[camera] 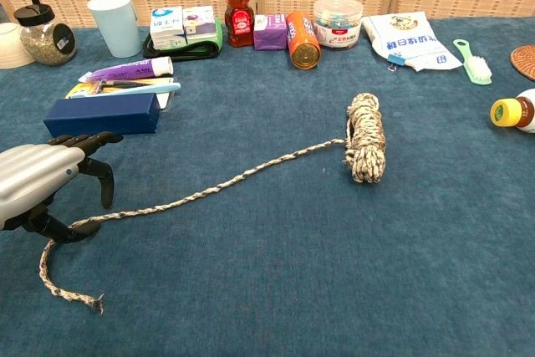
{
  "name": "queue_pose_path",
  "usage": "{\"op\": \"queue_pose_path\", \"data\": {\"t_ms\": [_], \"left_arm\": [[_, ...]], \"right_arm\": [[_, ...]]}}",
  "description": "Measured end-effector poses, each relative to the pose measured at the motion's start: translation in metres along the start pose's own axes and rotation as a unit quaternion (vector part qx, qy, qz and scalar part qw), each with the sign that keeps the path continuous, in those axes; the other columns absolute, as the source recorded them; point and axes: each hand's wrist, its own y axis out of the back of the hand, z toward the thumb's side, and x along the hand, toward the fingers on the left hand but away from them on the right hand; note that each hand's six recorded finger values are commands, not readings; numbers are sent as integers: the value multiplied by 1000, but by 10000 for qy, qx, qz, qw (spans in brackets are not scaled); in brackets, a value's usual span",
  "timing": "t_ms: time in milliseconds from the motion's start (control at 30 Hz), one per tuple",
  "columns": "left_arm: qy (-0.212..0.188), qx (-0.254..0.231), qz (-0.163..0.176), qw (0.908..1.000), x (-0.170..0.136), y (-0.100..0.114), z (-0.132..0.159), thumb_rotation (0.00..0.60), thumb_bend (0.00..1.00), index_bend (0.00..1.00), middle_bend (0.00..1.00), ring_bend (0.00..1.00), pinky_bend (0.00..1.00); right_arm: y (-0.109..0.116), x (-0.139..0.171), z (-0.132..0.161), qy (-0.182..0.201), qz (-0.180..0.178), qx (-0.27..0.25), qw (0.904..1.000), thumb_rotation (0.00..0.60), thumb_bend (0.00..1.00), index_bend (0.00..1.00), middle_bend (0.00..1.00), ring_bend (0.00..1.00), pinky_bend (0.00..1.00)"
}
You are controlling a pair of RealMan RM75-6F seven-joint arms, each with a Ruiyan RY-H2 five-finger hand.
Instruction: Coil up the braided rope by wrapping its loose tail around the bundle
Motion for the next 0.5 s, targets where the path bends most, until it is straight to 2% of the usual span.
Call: {"op": "queue_pose_path", "data": {"t_ms": [133,333,500], "left_arm": [[53,19,-8,10000,1,-1,-3,600,285,512,0,0,0],[95,50,-36,9999,3,-1,-5,600,348,511,0,0,0],[101,49,-49,9999,3,0,-6,600,349,511,0,0,0]], "right_arm": [[0,0,0,5,2,-8,10000,600,0,0,0,0,0],[0,0,0,15,11,-21,10000,600,0,0,0,0,0],[0,0,1,25,23,-21,10000,600,0,0,0,0,0]]}}
